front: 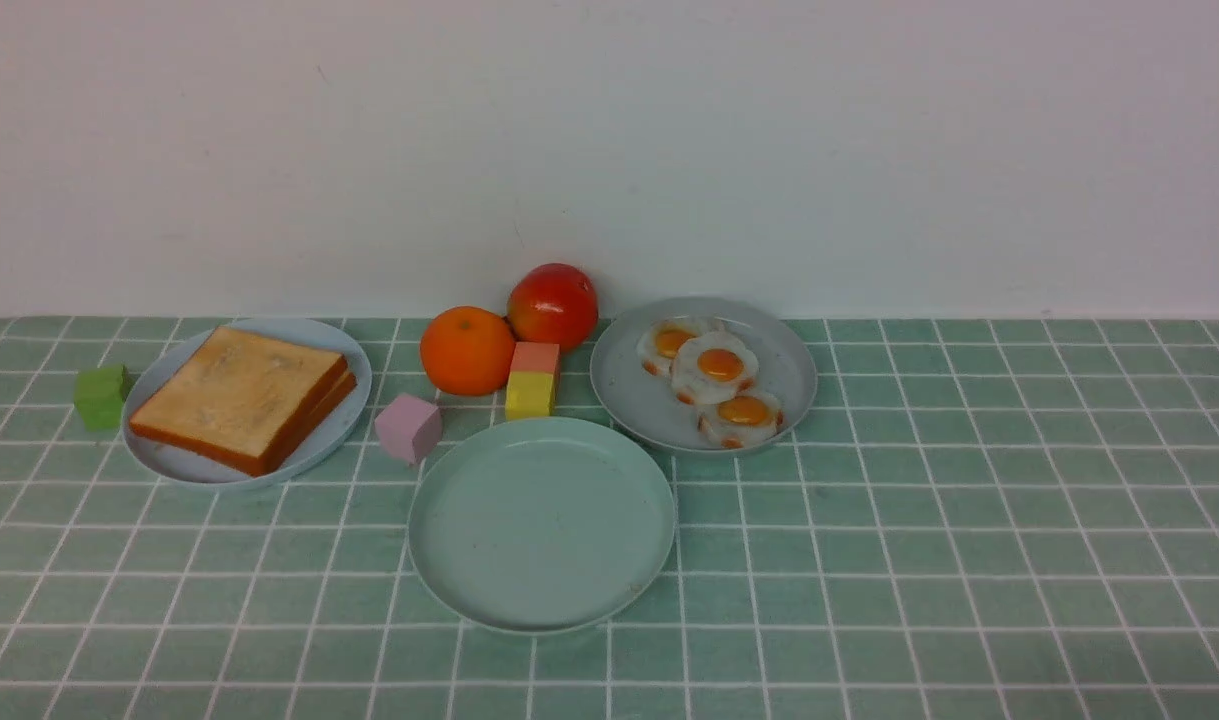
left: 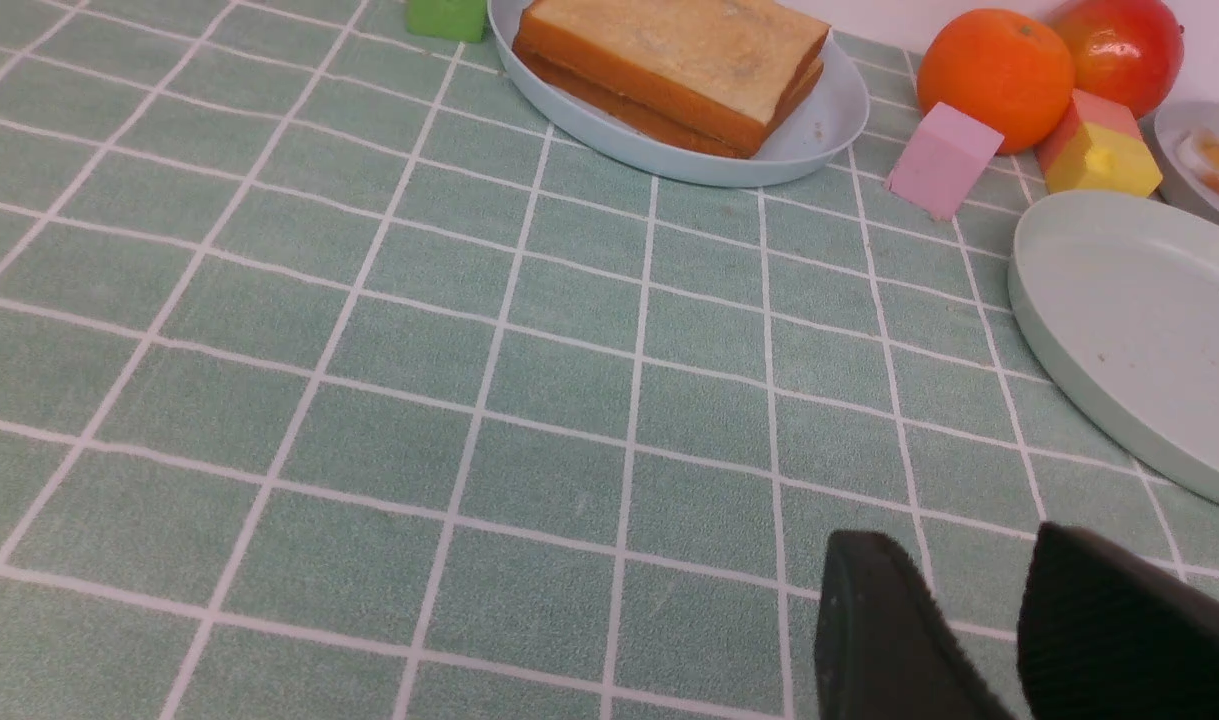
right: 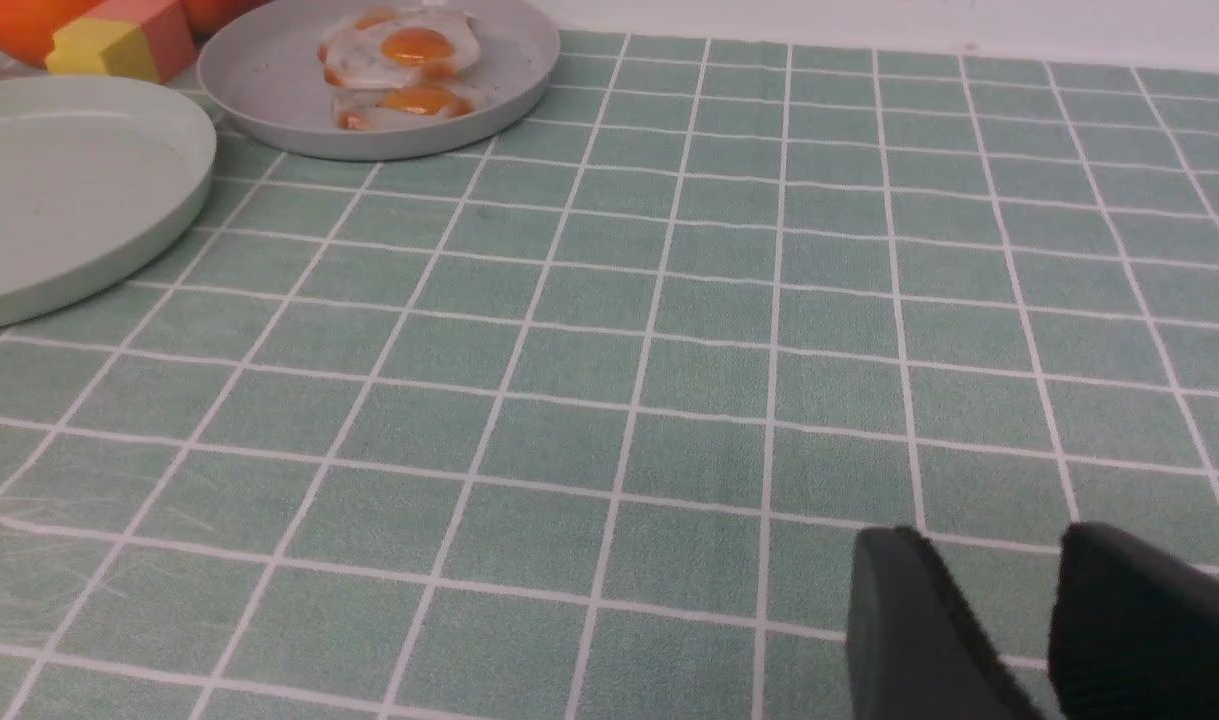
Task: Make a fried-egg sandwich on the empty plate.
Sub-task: Use the left arm to grab a slice of bread
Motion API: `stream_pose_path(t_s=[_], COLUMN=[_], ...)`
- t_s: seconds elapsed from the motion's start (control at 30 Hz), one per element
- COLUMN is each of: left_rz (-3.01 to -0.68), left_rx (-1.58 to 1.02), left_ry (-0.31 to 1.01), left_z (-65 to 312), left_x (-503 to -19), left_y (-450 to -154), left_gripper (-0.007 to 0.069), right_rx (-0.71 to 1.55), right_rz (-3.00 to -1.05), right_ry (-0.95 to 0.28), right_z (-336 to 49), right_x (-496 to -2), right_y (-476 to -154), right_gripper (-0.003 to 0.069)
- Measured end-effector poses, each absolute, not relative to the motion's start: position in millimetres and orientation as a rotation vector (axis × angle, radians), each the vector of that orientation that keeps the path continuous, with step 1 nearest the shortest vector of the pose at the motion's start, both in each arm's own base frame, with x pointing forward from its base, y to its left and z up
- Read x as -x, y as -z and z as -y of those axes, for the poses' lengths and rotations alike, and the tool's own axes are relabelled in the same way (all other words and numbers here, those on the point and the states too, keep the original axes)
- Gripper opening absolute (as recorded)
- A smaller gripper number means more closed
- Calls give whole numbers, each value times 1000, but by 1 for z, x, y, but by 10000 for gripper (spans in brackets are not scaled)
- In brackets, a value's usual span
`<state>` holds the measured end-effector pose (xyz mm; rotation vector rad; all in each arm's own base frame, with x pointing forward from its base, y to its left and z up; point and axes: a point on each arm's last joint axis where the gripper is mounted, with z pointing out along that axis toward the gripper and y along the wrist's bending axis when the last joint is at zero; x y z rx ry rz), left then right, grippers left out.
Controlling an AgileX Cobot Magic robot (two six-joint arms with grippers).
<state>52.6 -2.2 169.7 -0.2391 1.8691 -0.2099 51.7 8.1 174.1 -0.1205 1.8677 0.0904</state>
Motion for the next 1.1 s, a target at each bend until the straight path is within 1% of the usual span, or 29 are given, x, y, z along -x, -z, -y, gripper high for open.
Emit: stream_pose_path(t_s=[0.67,0.77,0.83,0.93,1.0,1.03,1.07,1.1], left_rz=[-1868,-1839,-1751,-1613,-1547,-1541,-1491,-1470], left_rx=[239,246,344,534,613,620,667,680], left_ry=[210,223,346,567,658,666,719,733], left_z=[2,2,4,5,5,5,4,3], left_x=[-53,-53,-55,-56,-57,-57,-57,-57], left_y=[-170,-172,-179,-189,-193,-193,-196,-197], left_gripper=[237,237,238,238,238,238,238,238], right_rx=[121,121,121,121,120,120,120,120], right_rz=[-1868,-1868,-1868,-1868,-1868,-1868,-1868,-1868], right_ry=[-89,-89,-89,-89,-91,-91,-91,-91], right_z=[-8,-8,-8,-8,-8,-8,-8,-8], right_x=[-52,-52,-52,-52,-52,-52,-52,-52], right_y=[-174,-174,-174,-174,-174,-174,-174,-174], right_gripper=[239,239,239,239,239,239,239,239])
